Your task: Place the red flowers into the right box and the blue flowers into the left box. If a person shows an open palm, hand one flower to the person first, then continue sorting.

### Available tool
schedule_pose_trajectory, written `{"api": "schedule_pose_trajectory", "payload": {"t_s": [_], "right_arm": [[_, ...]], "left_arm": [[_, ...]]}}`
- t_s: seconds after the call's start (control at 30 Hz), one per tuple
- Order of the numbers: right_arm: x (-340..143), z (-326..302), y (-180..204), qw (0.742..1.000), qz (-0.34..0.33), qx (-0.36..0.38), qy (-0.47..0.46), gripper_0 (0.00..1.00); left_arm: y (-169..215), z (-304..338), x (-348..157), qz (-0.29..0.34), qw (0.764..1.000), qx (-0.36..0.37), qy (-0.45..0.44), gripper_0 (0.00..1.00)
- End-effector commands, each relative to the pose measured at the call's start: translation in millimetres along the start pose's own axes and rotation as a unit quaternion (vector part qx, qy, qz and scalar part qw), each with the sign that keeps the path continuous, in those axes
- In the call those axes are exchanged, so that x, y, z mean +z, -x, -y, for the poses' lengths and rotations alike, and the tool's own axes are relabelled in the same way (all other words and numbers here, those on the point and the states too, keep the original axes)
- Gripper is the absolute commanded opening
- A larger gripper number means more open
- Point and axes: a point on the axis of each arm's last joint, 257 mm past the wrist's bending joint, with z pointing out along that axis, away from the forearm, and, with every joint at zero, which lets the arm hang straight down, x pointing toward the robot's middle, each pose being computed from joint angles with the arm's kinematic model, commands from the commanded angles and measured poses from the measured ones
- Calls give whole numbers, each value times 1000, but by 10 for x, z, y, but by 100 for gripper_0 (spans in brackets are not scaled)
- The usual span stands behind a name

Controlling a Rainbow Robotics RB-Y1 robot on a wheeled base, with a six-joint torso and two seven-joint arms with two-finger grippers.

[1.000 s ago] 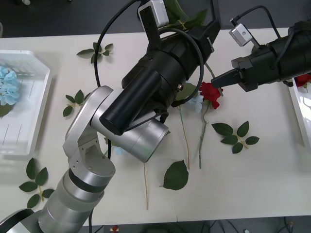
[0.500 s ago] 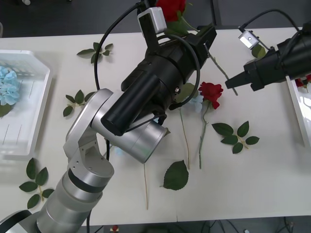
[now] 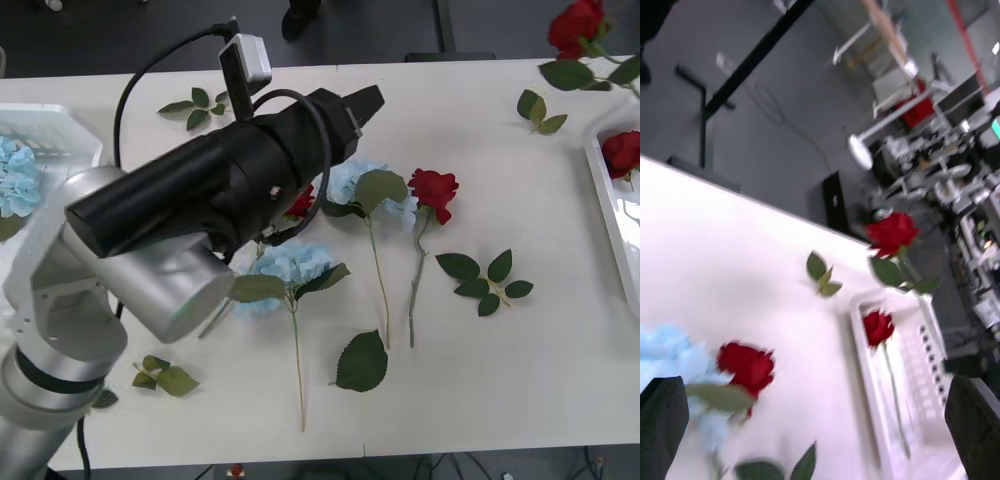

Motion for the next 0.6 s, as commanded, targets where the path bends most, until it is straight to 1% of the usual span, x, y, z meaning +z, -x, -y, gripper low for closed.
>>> {"api": "schedule_pose_trajectory", "payload": {"t_s": [0.03,0.17,0.3,0.47,0.6], "right_arm": [[-518,807,-165,994,5,26,-104,0],[-708,1234,-441,987,-12,48,-156,0],[-762,1592,-753,977,-31,72,-200,0],[-599,1780,-1049,970,-49,77,-224,0],[-342,1964,-1209,964,-32,78,-252,0]], "left_arm": [[80,-320,-356,-33,994,93,42,100],[-72,-756,-659,-92,983,124,97,100],[-66,-1245,-854,-137,963,175,156,100],[-77,-1611,-771,-165,944,219,185,100],[-124,-1907,-640,-195,923,262,203,100]]}}
